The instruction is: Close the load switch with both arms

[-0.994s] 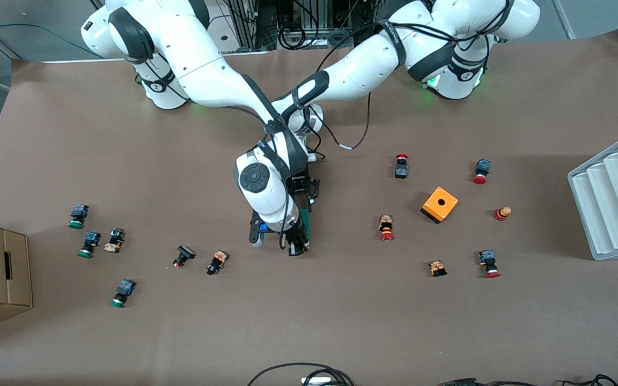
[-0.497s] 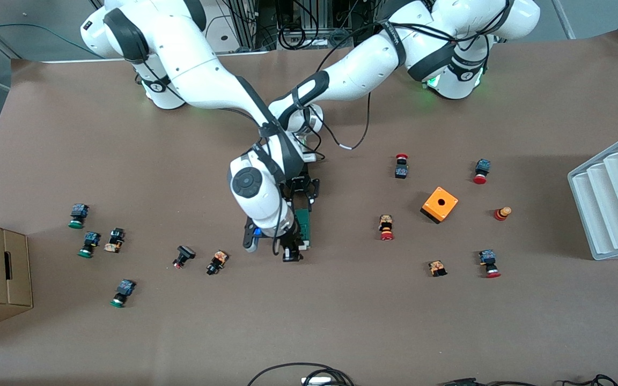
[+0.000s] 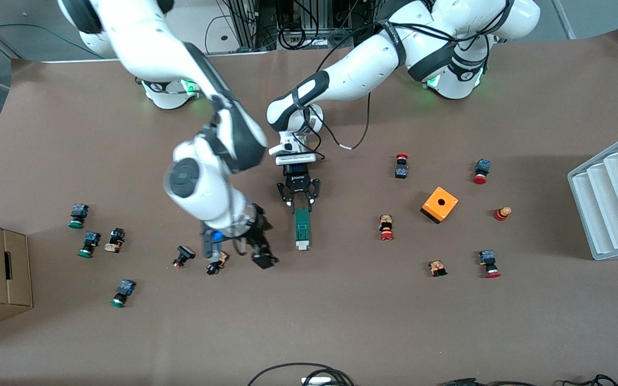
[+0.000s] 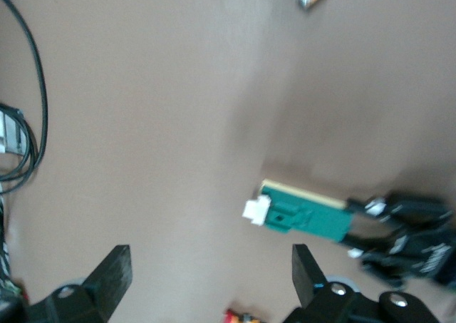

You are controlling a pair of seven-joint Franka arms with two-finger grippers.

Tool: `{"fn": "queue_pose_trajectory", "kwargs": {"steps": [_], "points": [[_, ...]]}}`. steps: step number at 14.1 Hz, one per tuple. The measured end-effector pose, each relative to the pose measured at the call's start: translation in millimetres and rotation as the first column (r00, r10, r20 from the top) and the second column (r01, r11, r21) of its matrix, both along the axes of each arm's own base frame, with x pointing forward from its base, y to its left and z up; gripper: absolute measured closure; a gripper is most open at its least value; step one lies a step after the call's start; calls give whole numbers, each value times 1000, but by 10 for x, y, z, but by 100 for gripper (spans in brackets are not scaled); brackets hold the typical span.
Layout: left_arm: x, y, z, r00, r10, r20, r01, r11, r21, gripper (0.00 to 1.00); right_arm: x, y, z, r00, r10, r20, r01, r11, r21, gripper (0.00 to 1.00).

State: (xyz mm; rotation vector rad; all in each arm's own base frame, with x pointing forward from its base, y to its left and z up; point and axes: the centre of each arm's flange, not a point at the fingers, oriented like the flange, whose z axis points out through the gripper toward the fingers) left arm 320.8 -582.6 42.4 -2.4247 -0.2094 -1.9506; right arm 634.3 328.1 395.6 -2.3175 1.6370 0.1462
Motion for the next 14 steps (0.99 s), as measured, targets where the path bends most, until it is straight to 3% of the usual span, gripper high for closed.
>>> {"fn": "queue_pose_trajectory", "kwargs": {"steps": [2,4,6,7,9,11,14], "points": [[17,-23,40,1000,3,-19,-3,1000,-13,40,30,-462,298,990,139,7,-139,990,2,0],[28,-72,86,999,-14,-39,13,999,-31,24,-24,-854,591,964,267,15,-267,964,10,0],[40,-107,135,999,-20,-48,19,999,-31,4,-105,-1271,881,914,404,49,-405,914,16,0],[40,-112,157,998,-13,-57,12,1000,-22,0,-139,-1549,1031,877,475,73,-477,879,13,0],[50,-114,214,997,6,-78,-6,1000,7,0,-216,-2168,1305,786,606,118,-609,793,-21,0],[72,-134,336,995,29,-97,-27,999,29,0,-341,-2695,1505,672,727,140,-720,686,-109,0],[112,-197,649,990,62,-128,-55,997,57,0,-585,-3145,1687,480,873,87,-838,486,-247,0]]}}
